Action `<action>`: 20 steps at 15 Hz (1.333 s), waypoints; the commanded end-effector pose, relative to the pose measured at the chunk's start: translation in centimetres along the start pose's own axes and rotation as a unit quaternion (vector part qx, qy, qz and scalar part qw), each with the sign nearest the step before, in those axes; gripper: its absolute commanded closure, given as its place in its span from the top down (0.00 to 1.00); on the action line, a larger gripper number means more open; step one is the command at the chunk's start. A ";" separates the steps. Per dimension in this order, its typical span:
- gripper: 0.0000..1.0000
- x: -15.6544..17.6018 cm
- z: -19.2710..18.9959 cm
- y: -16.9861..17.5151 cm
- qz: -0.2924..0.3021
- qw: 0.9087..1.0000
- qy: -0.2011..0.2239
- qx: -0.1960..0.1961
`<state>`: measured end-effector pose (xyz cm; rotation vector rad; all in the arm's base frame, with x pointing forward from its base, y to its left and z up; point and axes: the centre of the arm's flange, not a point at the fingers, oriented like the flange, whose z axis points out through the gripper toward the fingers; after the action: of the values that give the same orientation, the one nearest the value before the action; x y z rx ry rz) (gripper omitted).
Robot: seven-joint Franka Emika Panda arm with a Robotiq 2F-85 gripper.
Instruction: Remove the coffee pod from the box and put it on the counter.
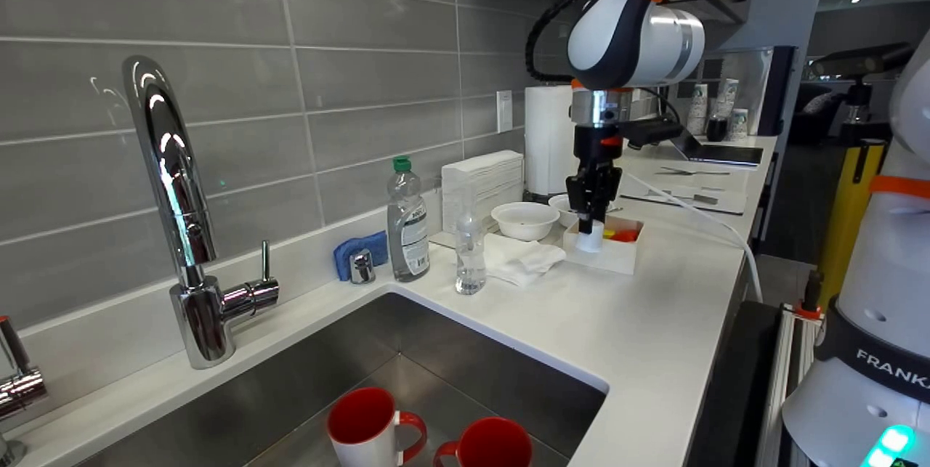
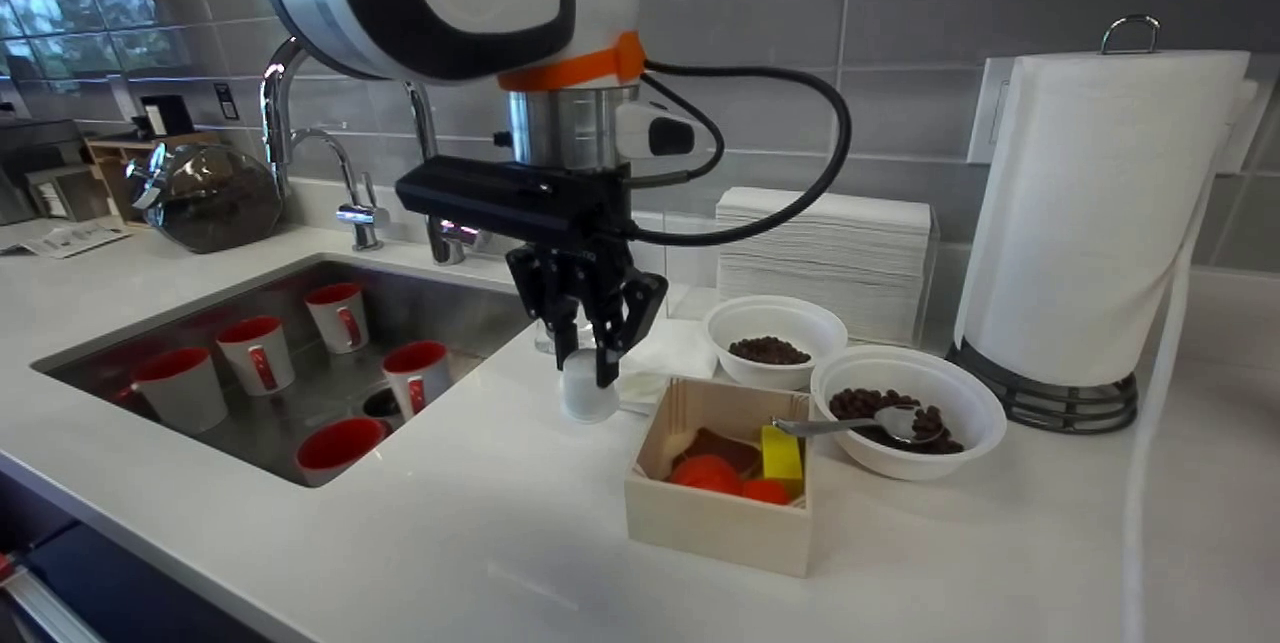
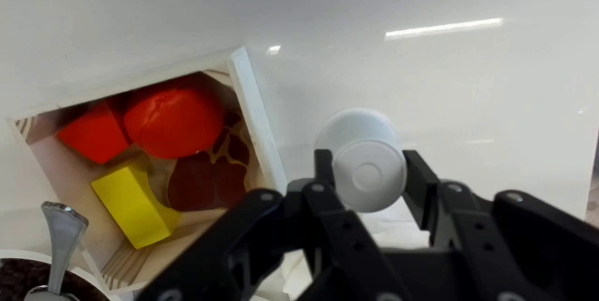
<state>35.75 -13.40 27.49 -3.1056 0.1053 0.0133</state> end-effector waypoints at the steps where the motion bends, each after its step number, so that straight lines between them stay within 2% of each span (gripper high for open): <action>1: 0.08 -1.4 3.3 -0.7 -0.004 1.000 -0.004 -0.020; 7: 0.08 -1.0 5.7 -0.5 -0.016 1.000 -0.014 -0.016; 8: 0.58 -1.0 5.8 -0.5 -0.016 1.000 -0.014 -0.016; 9: 0.59 -1.0 5.7 -0.5 -0.017 1.000 -0.015 -0.015; 14: 1.00 -1.0 3.6 -0.9 -0.020 1.000 -0.011 -0.011; 20: 1.00 -0.3 -2.1 -1.4 -0.023 1.000 -0.002 0.006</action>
<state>36.86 -12.77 25.67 -3.1226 0.0478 0.0459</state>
